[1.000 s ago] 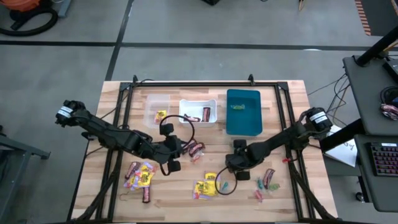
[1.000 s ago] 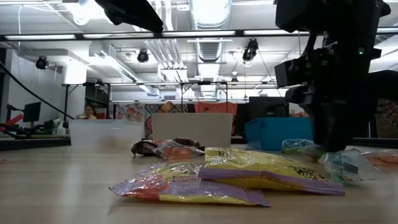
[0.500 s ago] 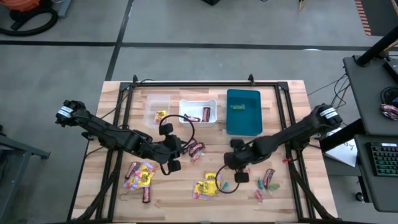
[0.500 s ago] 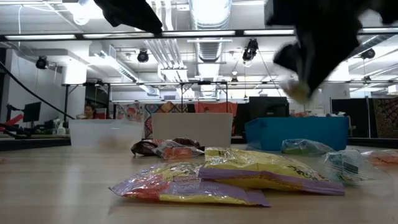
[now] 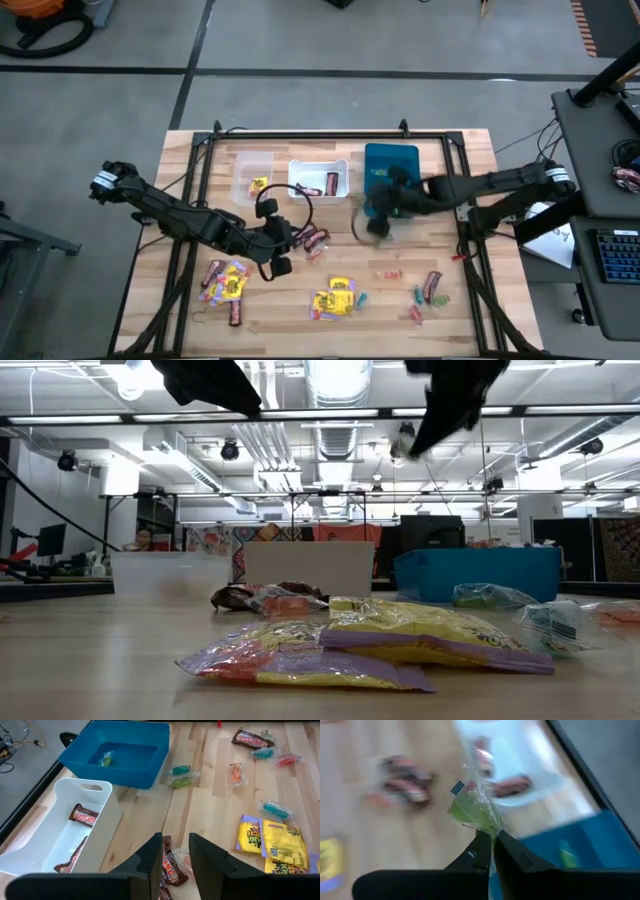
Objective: Sort candy
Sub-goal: Put the green candy into the blue bin
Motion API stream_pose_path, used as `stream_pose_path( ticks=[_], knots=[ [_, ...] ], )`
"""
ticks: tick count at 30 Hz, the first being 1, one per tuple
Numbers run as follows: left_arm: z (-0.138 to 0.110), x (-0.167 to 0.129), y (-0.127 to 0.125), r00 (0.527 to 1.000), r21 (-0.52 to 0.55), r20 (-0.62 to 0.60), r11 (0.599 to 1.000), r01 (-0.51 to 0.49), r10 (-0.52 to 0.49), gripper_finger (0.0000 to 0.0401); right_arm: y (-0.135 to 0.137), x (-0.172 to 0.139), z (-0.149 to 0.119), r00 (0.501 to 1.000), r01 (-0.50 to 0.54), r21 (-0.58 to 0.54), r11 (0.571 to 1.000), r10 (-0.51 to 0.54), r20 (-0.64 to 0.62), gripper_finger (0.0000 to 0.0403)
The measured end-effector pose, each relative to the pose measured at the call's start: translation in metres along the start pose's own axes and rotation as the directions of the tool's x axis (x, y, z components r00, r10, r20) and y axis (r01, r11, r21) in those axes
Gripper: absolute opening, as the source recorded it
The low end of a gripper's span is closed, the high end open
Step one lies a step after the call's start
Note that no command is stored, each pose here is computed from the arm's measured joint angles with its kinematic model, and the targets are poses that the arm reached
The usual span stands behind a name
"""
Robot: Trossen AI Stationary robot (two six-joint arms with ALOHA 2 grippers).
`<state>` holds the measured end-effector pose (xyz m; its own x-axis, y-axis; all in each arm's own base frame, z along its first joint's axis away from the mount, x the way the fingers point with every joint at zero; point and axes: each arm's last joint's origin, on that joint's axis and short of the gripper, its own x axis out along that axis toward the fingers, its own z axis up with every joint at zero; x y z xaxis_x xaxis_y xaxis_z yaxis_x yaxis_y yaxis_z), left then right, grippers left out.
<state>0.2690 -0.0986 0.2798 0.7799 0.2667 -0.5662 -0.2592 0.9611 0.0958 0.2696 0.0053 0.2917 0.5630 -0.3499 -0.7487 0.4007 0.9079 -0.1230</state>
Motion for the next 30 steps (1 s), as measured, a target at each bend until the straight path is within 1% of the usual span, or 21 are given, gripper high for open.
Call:
stream_pose_path(
  ticks=[3, 6, 8, 10, 13, 18, 20, 23, 26, 30],
  knots=[
    [0.0, 0.0, 0.0, 1.0, -0.007, 0.0, 1.0, 0.0, 0.0, 0.0079, -0.034, 0.019, -0.007, 0.99, 0.112, 0.086, 0.99, -0.104, -0.097, 0.0012],
    [0.0, 0.0, 0.0, 1.0, -0.026, -0.001, 1.0, 0.001, -0.001, 0.0079, -0.068, 0.037, -0.023, 0.953, 0.232, 0.163, 0.959, -0.19, -0.237, 0.0012],
    [-0.001, 0.0, 0.0, 1.0, -0.039, -0.013, 0.999, 0.018, -0.018, 0.0079, -0.084, 0.046, -0.036, 0.928, 0.278, 0.201, 0.939, -0.209, -0.308, 0.0014],
    [-0.002, 0.0, -0.001, 0.998, -0.055, -0.039, 0.997, 0.048, -0.05, 0.0079, -0.094, 0.052, -0.047, 0.92, 0.27, 0.232, 0.935, -0.18, -0.347, 0.0019],
    [-0.006, 0.0, -0.001, 0.993, -0.089, -0.083, 0.993, 0.082, -0.089, 0.0079, -0.101, 0.058, -0.058, 0.925, 0.243, 0.27, 0.932, -0.138, -0.354, 0.0039],
    [-0.011, -0.001, -0.002, 0.976, -0.164, -0.157, 0.979, 0.122, -0.148, 0.0079, -0.101, 0.061, -0.063, 0.928, 0.246, 0.29, 0.925, -0.138, -0.346, 0.009],
    [-0.014, -0.002, -0.003, 0.959, -0.208, -0.203, 0.966, 0.154, -0.196, 0.0079, -0.101, 0.061, -0.063, 0.929, 0.246, 0.294, 0.924, -0.138, -0.343, 0.011],
    [-0.018, -0.004, -0.006, 0.921, -0.301, -0.267, 0.932, 0.2, -0.284, 0.0079, -0.101, 0.058, -0.063, 0.933, 0.247, 0.314, 0.917, -0.138, -0.331, 0.0137],
    [-0.023, -0.009, -0.011, 0.89, -0.375, -0.317, 0.905, 0.199, -0.327, 0.0079, -0.102, 0.052, -0.059, 0.942, 0.241, 0.333, 0.912, -0.138, -0.306, 0.0157],
    [-0.032, -0.018, -0.02, 0.848, -0.447, -0.382, 0.877, 0.177, -0.367, 0.0079, -0.103, 0.043, -0.053, 0.956, 0.22, 0.351, 0.91, -0.13, -0.263, 0.0162]
  ],
)
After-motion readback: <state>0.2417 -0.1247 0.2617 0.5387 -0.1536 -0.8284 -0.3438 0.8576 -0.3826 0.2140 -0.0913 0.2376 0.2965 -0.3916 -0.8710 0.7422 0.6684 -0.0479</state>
